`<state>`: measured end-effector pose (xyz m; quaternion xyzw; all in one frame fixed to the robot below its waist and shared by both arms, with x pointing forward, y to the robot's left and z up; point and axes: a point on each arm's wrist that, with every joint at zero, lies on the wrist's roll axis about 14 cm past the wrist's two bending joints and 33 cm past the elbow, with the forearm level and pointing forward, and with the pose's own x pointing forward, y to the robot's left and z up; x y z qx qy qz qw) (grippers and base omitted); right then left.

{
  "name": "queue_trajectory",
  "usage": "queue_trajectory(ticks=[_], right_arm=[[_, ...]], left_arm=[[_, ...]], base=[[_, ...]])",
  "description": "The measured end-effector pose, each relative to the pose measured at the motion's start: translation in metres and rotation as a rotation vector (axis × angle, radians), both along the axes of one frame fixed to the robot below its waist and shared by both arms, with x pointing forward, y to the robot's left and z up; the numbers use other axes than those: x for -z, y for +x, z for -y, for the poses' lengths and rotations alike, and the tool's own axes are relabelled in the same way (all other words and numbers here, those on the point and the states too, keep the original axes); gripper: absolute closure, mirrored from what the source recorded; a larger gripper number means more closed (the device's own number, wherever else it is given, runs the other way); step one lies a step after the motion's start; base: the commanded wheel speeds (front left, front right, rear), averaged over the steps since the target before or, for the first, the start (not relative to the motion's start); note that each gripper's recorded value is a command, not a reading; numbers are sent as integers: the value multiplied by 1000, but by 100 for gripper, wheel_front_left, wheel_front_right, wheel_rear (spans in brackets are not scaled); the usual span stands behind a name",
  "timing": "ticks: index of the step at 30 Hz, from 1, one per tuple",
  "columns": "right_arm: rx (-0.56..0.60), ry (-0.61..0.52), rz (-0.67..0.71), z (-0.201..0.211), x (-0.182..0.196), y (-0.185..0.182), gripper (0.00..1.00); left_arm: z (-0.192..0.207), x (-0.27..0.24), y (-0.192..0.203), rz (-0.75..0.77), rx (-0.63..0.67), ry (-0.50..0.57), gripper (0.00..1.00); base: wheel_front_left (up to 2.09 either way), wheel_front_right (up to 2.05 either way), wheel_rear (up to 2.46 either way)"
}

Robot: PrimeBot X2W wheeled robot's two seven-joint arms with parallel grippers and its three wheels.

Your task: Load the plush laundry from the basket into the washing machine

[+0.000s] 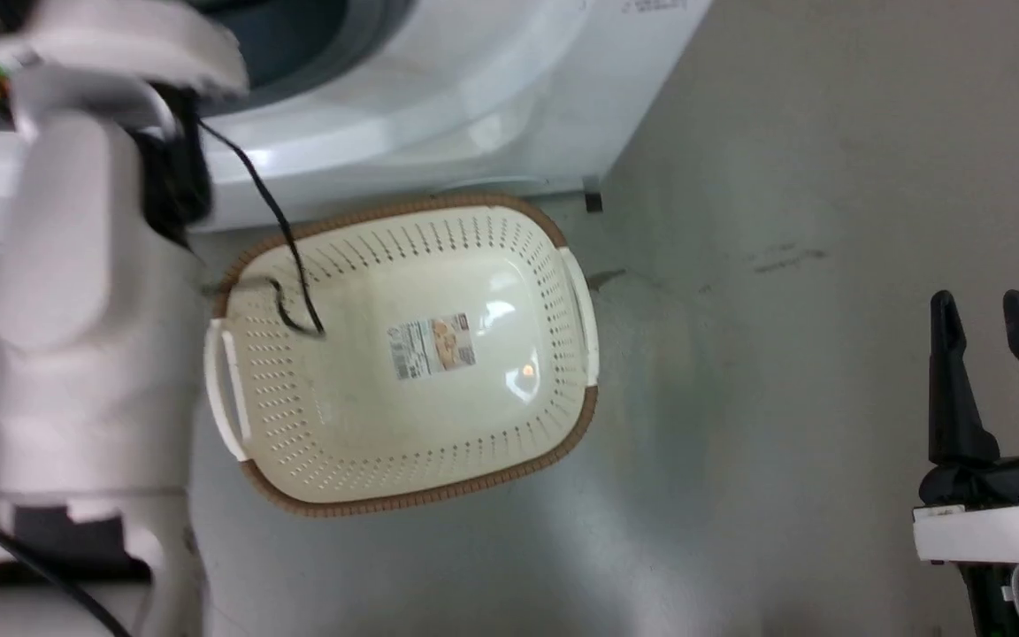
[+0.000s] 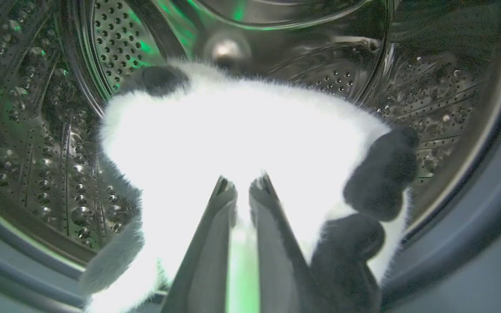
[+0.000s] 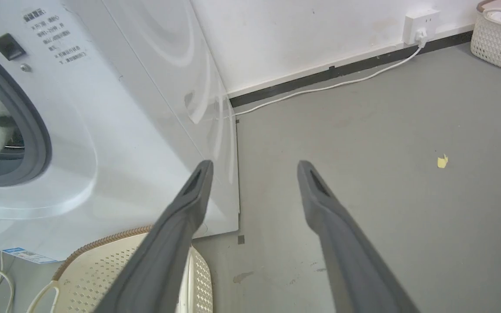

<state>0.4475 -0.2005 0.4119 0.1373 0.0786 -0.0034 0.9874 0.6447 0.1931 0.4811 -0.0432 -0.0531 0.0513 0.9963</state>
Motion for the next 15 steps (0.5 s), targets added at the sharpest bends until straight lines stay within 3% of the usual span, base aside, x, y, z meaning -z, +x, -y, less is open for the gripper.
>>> queue_trajectory(ticks=[15], right_arm=[[38,-29,-90,18,44,0,0]], left_arm=[[-17,17,76,-37,14,118,100]], base=[[0,0,0]])
